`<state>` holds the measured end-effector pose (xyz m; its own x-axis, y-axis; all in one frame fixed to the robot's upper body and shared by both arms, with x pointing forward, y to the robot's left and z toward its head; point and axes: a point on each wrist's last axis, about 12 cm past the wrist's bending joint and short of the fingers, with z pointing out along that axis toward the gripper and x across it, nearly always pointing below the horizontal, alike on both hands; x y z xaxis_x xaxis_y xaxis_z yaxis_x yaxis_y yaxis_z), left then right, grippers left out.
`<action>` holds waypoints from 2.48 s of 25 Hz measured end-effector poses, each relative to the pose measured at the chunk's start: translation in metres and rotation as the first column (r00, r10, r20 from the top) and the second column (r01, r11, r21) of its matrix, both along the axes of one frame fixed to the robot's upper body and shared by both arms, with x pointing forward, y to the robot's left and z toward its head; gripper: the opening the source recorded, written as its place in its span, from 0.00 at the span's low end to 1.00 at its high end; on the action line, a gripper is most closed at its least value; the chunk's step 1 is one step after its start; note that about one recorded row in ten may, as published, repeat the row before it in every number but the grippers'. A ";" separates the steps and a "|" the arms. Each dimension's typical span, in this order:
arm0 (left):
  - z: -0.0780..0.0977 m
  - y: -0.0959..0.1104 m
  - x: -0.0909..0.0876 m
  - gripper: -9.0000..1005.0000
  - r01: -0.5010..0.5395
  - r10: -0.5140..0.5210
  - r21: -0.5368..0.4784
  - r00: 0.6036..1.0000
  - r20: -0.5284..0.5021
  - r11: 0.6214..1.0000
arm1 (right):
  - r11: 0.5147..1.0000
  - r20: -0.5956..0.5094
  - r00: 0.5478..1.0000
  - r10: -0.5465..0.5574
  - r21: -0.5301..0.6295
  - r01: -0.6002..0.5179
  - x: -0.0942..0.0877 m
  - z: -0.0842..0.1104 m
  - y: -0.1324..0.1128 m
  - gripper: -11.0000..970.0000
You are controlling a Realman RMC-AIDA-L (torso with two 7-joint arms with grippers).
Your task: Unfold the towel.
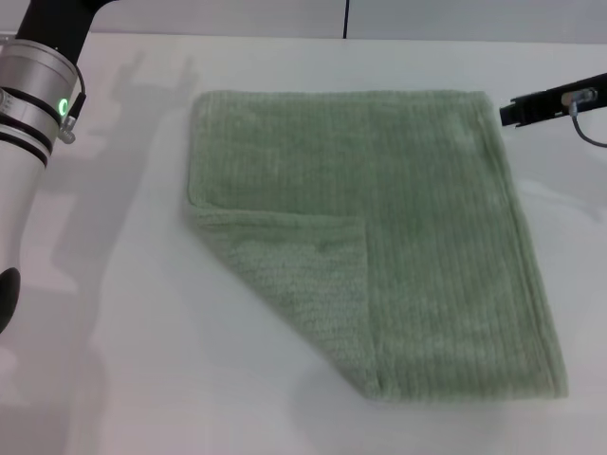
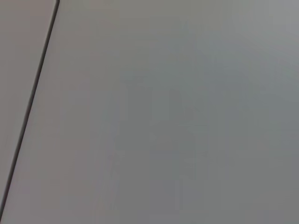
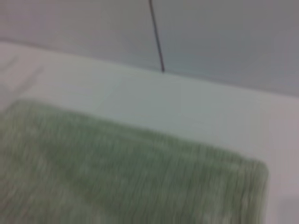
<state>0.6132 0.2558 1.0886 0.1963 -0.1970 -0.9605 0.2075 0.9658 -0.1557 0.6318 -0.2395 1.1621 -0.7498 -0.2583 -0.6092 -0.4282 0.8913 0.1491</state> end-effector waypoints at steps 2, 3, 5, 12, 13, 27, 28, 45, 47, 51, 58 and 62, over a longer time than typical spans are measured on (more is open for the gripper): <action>0.001 0.000 0.000 0.77 0.002 -0.002 0.000 1.000 0.007 1.000 | 1.000 -0.043 0.999 0.023 -0.016 -0.023 0.002 0.001 0.002 0.01; 0.001 0.000 -0.001 0.77 0.004 -0.004 0.000 1.000 0.012 1.000 | 0.999 -0.070 0.997 0.037 -0.028 -0.039 0.003 0.001 0.003 0.01; 0.002 0.000 -0.001 0.77 0.006 -0.006 0.000 1.000 0.018 1.000 | 0.997 -0.107 0.993 0.052 -0.050 -0.058 0.006 0.000 0.004 0.01; 0.003 -0.001 -0.002 0.77 0.009 -0.009 -0.006 1.000 0.027 1.000 | 0.987 -0.201 0.975 0.091 -0.113 -0.116 0.017 -0.005 0.002 0.01; 0.003 -0.001 -0.002 0.77 0.009 -0.009 -0.007 1.000 0.029 1.000 | 0.985 -0.207 0.973 0.099 -0.117 -0.125 0.019 -0.006 0.001 0.01; 0.007 -0.005 0.001 0.77 0.027 -0.026 -0.019 0.999 0.043 0.999 | 0.969 -0.257 0.953 0.161 -0.143 -0.202 0.026 -0.020 0.002 0.01; 0.007 -0.005 0.001 0.76 0.028 -0.027 -0.019 0.999 0.043 0.999 | 0.968 -0.258 0.952 0.165 -0.144 -0.206 0.026 -0.021 0.002 0.01; 0.009 -0.008 0.003 0.76 0.034 -0.033 -0.020 0.998 0.048 0.999 | 0.961 -0.257 0.943 0.212 -0.123 -0.249 0.024 -0.034 0.009 0.01; 0.008 -0.008 0.003 0.76 0.034 -0.033 -0.020 0.998 0.046 0.999 | 0.960 -0.262 0.941 0.213 -0.122 -0.251 0.023 -0.036 0.008 0.01; 0.008 -0.008 0.002 0.76 0.034 -0.033 -0.021 0.998 0.044 0.999 | 0.959 -0.271 0.937 0.219 -0.120 -0.259 0.021 -0.040 0.008 0.01; 0.007 -0.008 0.002 0.76 0.035 -0.034 -0.022 0.999 0.042 0.999 | 0.959 -0.273 0.937 0.219 -0.119 -0.259 0.020 -0.043 0.008 0.01; 0.008 -0.009 0.002 0.76 0.036 -0.035 -0.023 0.999 0.042 0.999 | 0.959 -0.274 0.937 0.218 -0.119 -0.258 0.020 -0.044 0.008 0.01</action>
<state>0.6153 0.2469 1.0961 0.2285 -0.2271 -0.9467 0.2484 0.9538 -0.1689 0.6517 -0.2313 1.1185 -0.7799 -0.5218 -0.3456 -0.5956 0.7884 0.1538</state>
